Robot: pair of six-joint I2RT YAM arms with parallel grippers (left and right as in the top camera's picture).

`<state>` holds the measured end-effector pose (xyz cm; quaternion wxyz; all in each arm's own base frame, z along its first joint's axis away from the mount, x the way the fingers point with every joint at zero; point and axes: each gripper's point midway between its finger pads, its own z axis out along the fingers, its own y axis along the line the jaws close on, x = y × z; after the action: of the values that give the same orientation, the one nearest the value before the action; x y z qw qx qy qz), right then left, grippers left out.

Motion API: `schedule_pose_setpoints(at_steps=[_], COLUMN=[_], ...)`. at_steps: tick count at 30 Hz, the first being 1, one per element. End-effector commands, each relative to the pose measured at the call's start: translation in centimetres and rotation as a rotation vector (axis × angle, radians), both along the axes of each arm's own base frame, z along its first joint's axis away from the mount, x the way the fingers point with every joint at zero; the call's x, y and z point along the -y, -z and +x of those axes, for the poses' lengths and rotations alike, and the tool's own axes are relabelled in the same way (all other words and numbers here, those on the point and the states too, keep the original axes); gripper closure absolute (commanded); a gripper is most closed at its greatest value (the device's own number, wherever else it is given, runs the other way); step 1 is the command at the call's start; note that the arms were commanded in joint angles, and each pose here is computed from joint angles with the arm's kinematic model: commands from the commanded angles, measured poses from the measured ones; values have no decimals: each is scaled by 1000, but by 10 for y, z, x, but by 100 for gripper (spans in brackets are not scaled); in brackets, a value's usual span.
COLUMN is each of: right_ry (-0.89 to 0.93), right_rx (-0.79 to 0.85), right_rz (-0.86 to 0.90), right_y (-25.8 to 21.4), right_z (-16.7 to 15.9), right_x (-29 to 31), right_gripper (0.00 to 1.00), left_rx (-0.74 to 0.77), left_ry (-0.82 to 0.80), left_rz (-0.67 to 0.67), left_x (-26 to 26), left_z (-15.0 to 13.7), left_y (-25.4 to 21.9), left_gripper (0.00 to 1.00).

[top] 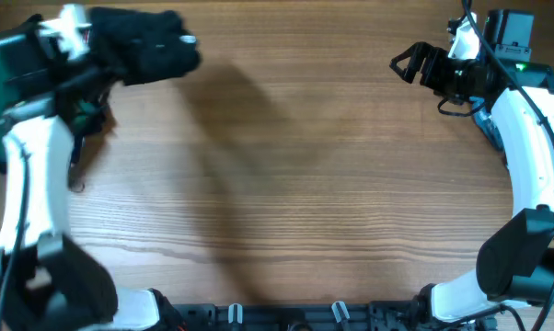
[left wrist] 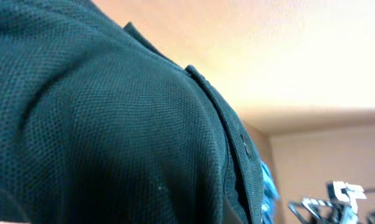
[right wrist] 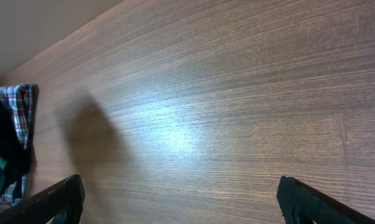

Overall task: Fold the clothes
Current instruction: 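Carry the black shirt left and place it on the green garment pile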

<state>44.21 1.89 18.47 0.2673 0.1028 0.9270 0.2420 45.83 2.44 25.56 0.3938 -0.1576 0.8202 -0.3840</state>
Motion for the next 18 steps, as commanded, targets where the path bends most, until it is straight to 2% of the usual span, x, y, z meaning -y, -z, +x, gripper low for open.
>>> schedule_pose_setpoints(at_steps=[1,6,10,14,18], right_ry=[-11,-32,-52,-56,-69], right_rx=[-2,2,4,5,7], right_rz=[-20,-21,-7,3,22], right_y=[5,4,3,3,1], right_z=[3,3,2,2,1], right_x=[0,-9,-16,-18,-22], right_gripper=[0,0,0,0,0], left_rx=[119,71,97,143,202], left_ry=[-135,-368,-438,-483,-483], left_rz=[150,160,240,291,329], left_x=[-60,-154,-193,-211,-224], left_z=[-29,-71,-88,-90,-77], left_y=[-46,-44,-46,-56,-58], left_gripper=[96,96,96,96,96])
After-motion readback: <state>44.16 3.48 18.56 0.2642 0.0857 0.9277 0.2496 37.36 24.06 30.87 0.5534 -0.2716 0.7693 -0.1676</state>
